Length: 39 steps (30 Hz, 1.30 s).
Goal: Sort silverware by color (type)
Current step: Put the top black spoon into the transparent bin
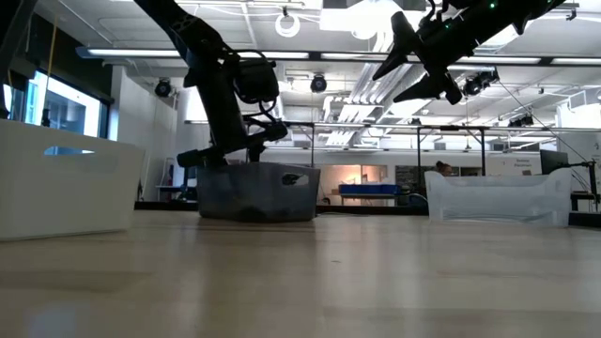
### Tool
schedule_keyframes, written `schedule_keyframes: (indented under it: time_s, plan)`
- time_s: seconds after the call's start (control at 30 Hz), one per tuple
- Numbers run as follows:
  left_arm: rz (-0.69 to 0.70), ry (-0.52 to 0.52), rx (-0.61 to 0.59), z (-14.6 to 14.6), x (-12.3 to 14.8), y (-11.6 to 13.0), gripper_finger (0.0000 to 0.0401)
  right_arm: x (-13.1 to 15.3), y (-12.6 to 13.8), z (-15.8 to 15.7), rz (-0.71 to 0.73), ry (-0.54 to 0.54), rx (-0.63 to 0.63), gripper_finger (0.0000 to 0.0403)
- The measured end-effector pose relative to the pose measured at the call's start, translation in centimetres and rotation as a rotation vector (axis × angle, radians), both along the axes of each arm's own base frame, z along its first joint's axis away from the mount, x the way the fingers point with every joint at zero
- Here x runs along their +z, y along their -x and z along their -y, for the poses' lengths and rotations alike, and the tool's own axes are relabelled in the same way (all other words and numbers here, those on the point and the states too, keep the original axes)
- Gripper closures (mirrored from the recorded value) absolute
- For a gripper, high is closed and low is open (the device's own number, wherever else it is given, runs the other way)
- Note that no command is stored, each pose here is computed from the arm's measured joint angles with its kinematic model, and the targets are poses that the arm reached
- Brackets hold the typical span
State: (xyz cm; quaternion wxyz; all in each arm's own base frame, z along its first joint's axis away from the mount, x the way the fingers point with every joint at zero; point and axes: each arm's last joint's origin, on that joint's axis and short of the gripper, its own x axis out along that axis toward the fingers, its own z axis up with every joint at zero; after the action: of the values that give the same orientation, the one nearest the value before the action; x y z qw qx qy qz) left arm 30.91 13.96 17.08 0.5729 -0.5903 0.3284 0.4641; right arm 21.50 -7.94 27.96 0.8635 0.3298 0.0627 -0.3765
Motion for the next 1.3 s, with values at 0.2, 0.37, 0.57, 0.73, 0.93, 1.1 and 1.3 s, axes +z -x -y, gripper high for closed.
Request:
schedule_keyframes:
  time_s: [0.2,0.37,0.57,0.73,0.93,1.1,1.3]
  plan:
    - [0.000,0.000,0.000,0.0,0.0,0.0,0.0285,0.0,0.0,0.0,0.000,-0.001,0.001,0.0128]
    - [-0.001,0.001,0.000,0.0,0.0,0.0,0.0285,0.0,0.0,0.0,0.000,-0.001,0.002,0.0128]
    - [0.016,-0.037,0.003,-0.1,1.2,0.5,0.0286,0.0,0.0,0.0,0.000,-0.002,0.004,0.0128]
    - [0.073,-0.114,-0.008,-0.2,4.0,1.5,0.0286,0.0,0.0,0.0,0.000,-0.002,0.004,0.0128]
    - [0.217,-0.294,-0.057,0.6,9.5,3.5,0.0286,0.0,0.0,0.0,0.000,-0.002,0.004,0.0128]
    - [0.348,-0.527,-0.114,1.7,14.7,6.2,0.0286,0.0,0.0,0.0,0.001,-0.002,0.004,0.0128]
    - [0.410,-0.826,-0.173,3.3,19.6,10.3,0.0286,0.5,-0.2,0.0,0.056,0.016,0.011,0.0128]
